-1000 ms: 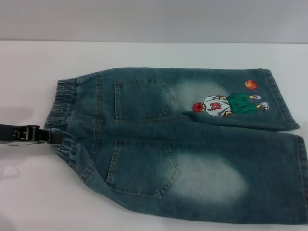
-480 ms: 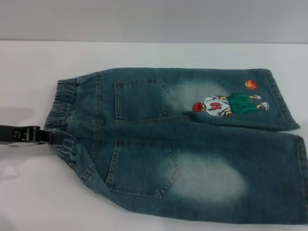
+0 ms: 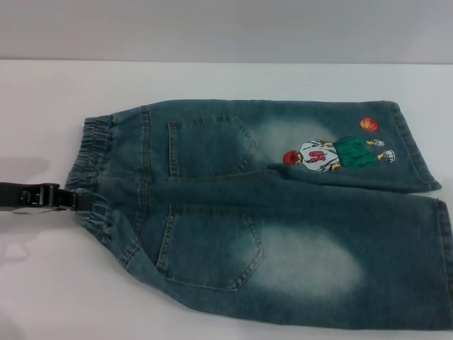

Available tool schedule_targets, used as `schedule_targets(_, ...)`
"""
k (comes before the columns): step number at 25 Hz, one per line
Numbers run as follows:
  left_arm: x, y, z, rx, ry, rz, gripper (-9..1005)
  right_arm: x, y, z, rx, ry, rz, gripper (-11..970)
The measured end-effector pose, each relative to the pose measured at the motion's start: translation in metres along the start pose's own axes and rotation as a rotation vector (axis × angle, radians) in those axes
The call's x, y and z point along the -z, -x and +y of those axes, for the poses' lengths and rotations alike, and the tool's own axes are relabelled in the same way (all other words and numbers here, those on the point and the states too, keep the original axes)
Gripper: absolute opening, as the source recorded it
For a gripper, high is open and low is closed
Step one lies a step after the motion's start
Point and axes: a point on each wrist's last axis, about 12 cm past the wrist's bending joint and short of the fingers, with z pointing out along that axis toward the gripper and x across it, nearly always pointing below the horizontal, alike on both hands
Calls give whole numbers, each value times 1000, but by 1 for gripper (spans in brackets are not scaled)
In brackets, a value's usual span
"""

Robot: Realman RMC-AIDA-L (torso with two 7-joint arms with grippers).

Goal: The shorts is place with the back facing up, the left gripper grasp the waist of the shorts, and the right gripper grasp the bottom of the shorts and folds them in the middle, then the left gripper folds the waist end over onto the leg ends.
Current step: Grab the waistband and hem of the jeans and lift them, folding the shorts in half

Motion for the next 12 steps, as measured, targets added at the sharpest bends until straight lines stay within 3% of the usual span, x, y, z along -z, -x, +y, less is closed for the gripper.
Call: schedule_targets(12,0,2,-1,-6,0,0,36,-2,8,2,20,-3,-2,560)
